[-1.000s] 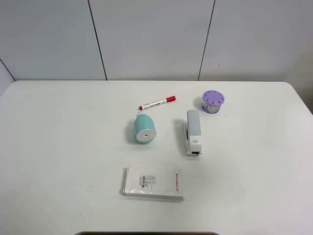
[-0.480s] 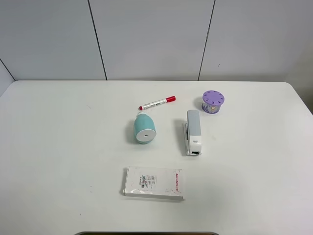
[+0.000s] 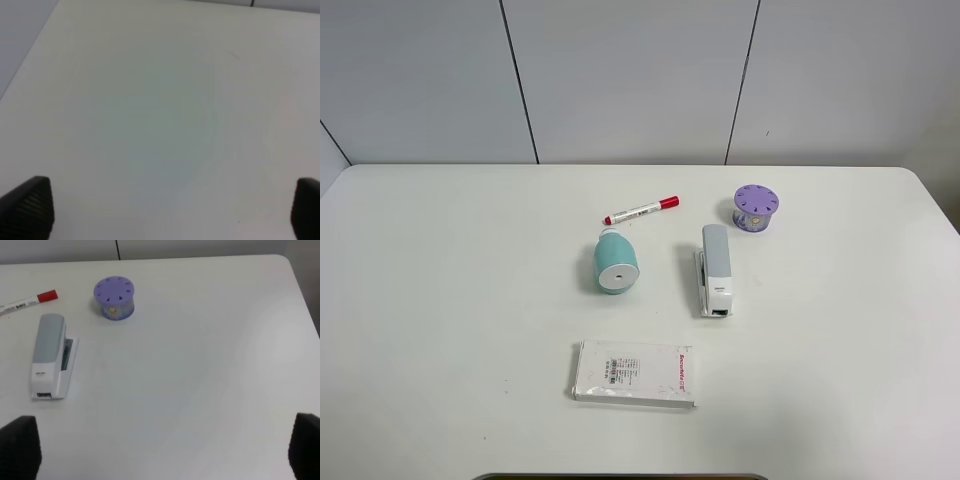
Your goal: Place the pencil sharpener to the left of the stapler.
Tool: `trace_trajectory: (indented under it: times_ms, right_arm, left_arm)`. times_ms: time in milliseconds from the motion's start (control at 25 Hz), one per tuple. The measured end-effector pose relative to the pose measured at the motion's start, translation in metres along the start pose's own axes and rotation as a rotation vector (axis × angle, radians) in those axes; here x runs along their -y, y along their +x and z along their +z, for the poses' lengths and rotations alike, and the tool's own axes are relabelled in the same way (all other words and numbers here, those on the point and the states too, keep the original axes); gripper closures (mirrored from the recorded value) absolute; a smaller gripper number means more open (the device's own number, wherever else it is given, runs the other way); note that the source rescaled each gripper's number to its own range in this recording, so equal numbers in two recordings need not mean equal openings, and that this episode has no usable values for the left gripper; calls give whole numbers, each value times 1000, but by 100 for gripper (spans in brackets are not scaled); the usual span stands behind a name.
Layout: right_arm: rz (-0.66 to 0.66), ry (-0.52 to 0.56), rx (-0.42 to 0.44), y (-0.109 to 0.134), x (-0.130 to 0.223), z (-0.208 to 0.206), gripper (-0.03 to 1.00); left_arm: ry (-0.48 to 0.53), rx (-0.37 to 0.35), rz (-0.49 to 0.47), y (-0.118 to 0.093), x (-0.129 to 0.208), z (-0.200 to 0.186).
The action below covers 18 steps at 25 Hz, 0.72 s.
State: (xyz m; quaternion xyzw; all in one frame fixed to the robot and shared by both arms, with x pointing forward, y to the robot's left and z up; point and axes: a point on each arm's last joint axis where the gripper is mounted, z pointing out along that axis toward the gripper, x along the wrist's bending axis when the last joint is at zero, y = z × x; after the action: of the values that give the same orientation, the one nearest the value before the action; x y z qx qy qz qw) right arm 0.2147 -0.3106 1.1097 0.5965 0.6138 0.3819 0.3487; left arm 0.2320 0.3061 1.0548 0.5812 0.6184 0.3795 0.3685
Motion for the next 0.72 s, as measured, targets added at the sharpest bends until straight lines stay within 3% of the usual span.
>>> trace_trajectory:
  times_ms: [720]
  right_arm:
    - [-98, -23, -17, 3, 32, 43, -3]
  left_arm:
    - [0, 0, 0, 0, 0, 0]
